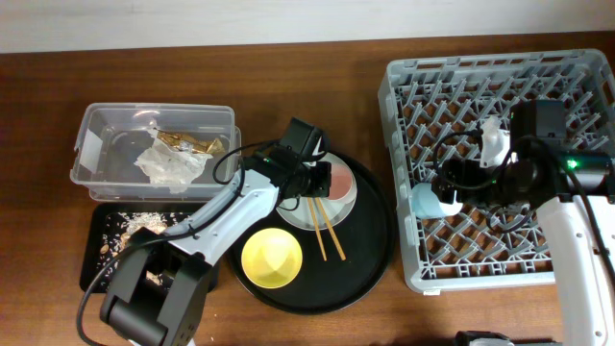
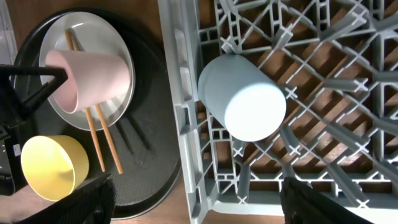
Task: Sort waste into correct bins and load items into the dishwasher rack
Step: 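Grasp the pink cup with the left gripper and lift it, then hand the pink cup from the left gripper to the right gripper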
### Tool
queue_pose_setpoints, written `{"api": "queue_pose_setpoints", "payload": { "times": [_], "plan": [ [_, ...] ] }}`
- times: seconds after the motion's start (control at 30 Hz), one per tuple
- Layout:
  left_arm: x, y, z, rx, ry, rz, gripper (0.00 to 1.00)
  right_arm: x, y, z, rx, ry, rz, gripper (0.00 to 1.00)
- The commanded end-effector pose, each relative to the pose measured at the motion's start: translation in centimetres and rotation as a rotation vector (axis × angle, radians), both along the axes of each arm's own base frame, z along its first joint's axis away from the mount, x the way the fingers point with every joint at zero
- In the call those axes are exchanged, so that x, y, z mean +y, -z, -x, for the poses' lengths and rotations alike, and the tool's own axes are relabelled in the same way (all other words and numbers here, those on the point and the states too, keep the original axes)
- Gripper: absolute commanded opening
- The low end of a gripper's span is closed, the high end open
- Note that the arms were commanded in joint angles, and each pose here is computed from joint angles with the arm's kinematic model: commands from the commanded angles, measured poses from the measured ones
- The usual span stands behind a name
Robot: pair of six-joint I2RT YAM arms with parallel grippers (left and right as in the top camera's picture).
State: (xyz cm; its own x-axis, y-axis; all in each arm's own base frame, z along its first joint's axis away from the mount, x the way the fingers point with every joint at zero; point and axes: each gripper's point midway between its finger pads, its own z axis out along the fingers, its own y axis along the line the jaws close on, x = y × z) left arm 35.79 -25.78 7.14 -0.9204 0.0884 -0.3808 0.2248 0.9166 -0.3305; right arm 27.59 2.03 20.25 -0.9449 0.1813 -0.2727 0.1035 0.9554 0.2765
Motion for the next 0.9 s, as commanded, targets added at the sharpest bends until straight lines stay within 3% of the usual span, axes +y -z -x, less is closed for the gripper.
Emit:
{"api": "queue_pose_setpoints", "payload": {
  "times": [0.0,0.07,0.17,0.33,0.43,0.73,0.87],
  "plan": [
    [0.1,-2.9,-1.0,-0.033,-0.006,0.064,0.01,0.6,-3.3,-1.3,-0.114,-0.058,-0.009,0.85],
    [-0.8,-10.1,-1.1,-0.069,0.061,0.292,0.01,3.4,-7.6,-2.0,-0.258,-0.214,-0.121,0.86],
    [0.1,-20.2,2.1,-0.087,0.238,0.643,0.01,7.2,-10.7,-0.9,-0.352,-0.399,-0.319,0.98],
    [1.7,-27.8,7.5,-0.049,0.543,0.976,0.00,11.6,-15.7,1.6,-0.570,-0.709,-0.616,0.99],
    [1.5,-28.4,8.3,-0.046,0.594,1.006,0.00,12.7,-18.2,2.9,-0.671,-0.807,-0.751,0.99],
    [0.2,-29.0,9.0,-0.093,0.669,1.003,0.00,17.6,-17.0,5.5,-0.621,-1.025,-0.760,1.00],
    [0.1,-29.0,9.1,-0.093,0.670,1.003,0.00,17.9,-16.4,4.9,-0.602,-1.027,-0.767,0.77]
  ]
}}
